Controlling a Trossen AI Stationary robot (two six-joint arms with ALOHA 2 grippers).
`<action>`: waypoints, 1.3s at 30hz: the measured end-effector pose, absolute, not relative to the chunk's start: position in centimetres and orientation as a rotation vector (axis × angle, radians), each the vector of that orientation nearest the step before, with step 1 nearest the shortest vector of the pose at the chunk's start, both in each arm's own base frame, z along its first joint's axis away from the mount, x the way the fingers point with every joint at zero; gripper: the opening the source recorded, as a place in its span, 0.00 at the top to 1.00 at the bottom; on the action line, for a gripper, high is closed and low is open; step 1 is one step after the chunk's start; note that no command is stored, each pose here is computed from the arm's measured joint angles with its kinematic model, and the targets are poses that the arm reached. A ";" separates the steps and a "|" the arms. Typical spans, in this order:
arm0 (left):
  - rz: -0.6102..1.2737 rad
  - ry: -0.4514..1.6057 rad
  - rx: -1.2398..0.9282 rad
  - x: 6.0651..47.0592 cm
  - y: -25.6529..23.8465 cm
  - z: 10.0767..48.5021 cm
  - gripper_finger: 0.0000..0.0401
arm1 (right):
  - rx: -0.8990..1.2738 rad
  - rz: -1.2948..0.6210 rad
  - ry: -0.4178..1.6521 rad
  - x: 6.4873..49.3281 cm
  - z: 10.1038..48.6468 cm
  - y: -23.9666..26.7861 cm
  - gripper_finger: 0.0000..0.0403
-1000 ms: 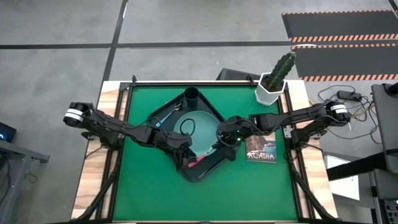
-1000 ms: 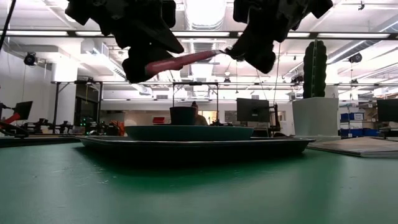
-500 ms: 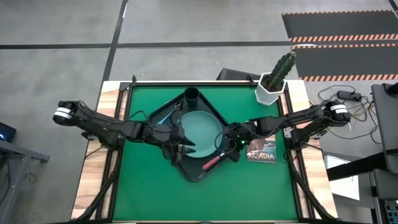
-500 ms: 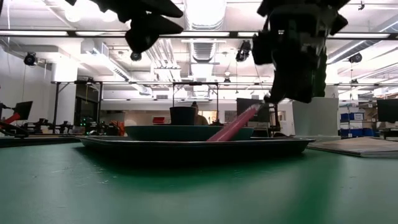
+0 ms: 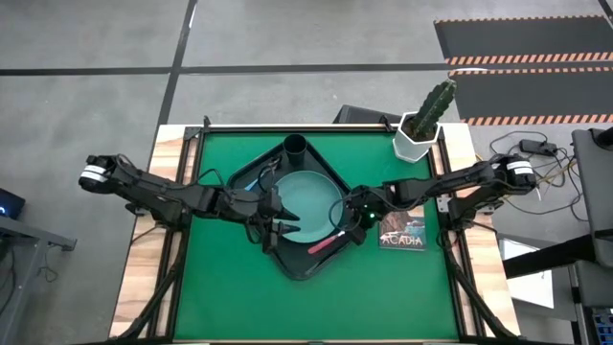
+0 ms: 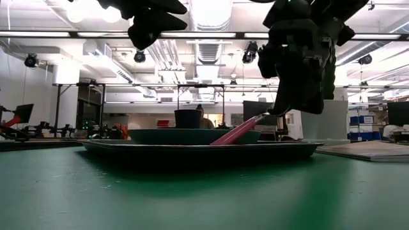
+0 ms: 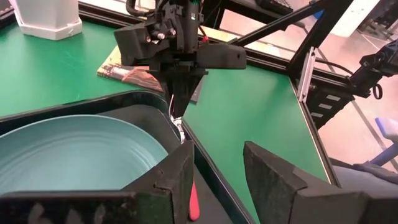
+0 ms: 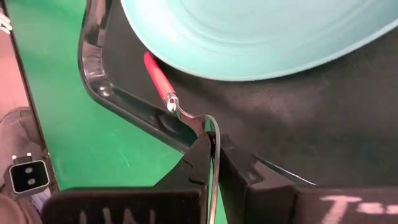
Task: Pick and place plate/cup/fork/spoon on tray
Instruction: Put the pink fork on the black serving tray to the right of the blue plate
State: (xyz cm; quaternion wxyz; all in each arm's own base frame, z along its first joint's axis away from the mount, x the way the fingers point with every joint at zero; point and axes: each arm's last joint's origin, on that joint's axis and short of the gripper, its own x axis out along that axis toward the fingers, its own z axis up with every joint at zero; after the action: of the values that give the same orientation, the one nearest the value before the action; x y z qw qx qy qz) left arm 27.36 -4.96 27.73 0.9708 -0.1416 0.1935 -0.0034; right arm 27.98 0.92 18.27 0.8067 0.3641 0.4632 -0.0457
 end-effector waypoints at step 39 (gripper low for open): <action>0.004 0.471 -0.280 27.2 -5.2 26.7 0.70 | 0.767 -0.113 1.127 29.6 15.7 -0.4 0.68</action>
State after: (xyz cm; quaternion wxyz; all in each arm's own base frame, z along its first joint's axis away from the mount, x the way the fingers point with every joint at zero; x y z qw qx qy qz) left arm 27.15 -5.16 26.74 0.9627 -0.1382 0.2325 0.0018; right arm 29.56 -0.43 15.71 0.7750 0.3544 0.5206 -0.0524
